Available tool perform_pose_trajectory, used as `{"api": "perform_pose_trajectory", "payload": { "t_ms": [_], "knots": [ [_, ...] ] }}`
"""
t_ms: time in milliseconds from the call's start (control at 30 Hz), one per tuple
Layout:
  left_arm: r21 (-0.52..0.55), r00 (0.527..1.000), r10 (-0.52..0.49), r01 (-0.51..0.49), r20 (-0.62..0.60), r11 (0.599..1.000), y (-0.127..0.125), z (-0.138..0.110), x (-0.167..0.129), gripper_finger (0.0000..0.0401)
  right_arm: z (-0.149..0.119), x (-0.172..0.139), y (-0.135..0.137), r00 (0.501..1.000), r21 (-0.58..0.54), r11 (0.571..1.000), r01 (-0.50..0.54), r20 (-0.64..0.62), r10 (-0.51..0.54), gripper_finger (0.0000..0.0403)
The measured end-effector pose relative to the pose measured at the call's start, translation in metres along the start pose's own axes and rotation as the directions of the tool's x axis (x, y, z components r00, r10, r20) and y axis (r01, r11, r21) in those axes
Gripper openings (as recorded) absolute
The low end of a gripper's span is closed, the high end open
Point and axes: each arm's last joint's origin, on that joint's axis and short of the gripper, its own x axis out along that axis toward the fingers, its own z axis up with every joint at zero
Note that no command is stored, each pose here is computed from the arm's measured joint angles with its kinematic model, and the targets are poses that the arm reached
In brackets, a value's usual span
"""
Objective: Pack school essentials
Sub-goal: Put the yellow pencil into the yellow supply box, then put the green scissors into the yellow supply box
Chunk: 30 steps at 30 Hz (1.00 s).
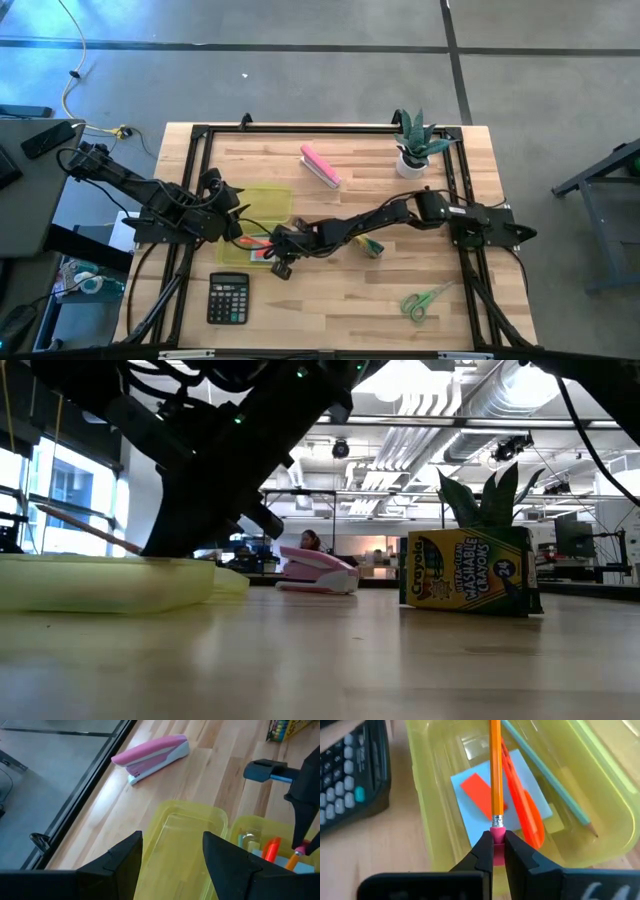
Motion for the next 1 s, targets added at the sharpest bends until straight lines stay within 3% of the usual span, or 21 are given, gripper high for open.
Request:
{"api": "perform_pose_trajectory", "payload": {
  "t_ms": [133,467,733,900,1000],
  "knots": [
    [0.000,1.000,0.000,0.000,0.000,1.000,0.000,0.000,0.000,0.0195,-0.001,0.000,-0.001,1.000,0.021,1.000,0.006,-0.011,-0.006,0.0034],
    [0.000,1.000,0.000,0.000,-0.001,1.000,0.000,0.000,0.000,0.0195,-0.001,0.000,0.000,1.000,0.015,1.000,-0.001,-0.014,0.001,0.0137],
    [0.000,1.000,-0.008,0.008,-0.006,1.000,0.000,0.000,0.000,0.0195,0.000,0.000,0.000,1.000,-0.027,1.000,-0.011,-0.011,0.011,0.0142],
    [-0.001,0.999,-0.030,0.030,-0.019,1.000,-0.001,-0.001,0.000,0.0195,0.009,-0.001,0.005,0.995,-0.086,0.995,-0.051,0.076,0.057,0.0138],
    [-0.001,0.999,-0.032,0.032,-0.020,0.999,-0.001,-0.001,0.000,0.0195,0.009,-0.008,0.004,0.998,-0.143,0.989,-0.040,0.048,0.048,0.0138]
  ]
}}
